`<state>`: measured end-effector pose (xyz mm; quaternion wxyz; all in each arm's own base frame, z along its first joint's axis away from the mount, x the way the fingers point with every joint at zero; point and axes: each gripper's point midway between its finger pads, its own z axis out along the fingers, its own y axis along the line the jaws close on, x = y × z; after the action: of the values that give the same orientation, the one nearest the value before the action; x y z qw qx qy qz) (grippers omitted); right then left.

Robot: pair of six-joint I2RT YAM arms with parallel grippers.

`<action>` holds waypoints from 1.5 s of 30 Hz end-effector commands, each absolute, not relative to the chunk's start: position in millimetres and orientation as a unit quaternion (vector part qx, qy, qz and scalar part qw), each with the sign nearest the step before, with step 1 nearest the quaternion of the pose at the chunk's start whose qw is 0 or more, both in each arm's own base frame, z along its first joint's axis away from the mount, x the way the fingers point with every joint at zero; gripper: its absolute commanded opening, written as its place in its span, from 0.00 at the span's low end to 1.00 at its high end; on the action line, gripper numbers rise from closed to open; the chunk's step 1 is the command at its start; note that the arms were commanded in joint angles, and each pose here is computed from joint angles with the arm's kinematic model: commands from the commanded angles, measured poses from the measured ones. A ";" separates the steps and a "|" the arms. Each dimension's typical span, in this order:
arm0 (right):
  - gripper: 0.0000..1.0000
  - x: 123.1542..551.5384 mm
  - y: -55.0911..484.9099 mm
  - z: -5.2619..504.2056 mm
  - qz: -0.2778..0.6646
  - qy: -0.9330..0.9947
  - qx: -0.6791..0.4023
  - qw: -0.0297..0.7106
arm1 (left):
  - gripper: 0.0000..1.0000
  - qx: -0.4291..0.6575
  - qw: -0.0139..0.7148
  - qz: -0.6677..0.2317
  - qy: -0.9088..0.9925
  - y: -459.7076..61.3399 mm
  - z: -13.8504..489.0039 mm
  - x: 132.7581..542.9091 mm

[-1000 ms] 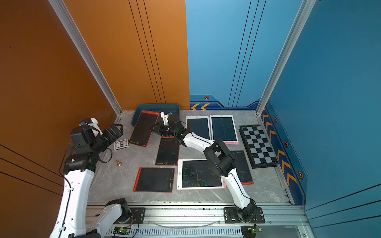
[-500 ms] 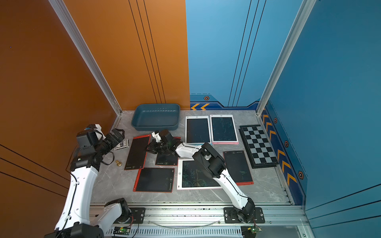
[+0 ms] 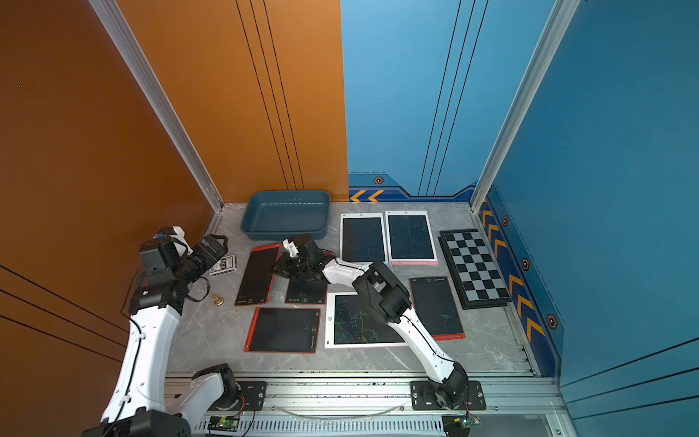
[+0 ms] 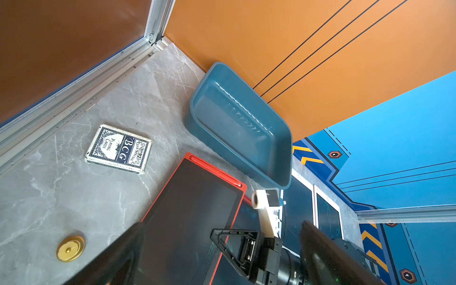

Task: Take out the writing tablet from the storage box
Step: Place the writing tablet at the center of the board.

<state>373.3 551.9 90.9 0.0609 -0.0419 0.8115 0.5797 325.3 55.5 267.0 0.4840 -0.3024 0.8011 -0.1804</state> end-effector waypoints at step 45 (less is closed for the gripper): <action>0.41 387.1 520.2 49.9 0.421 0.902 -0.040 0.087 | 0.98 -0.299 0.492 -0.187 0.796 52.9 268.2 321.6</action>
<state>390.5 530.2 41.8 0.0745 -0.0422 0.8847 0.4582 324.3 55.3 268.9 0.4909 -0.3011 0.7971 -0.1815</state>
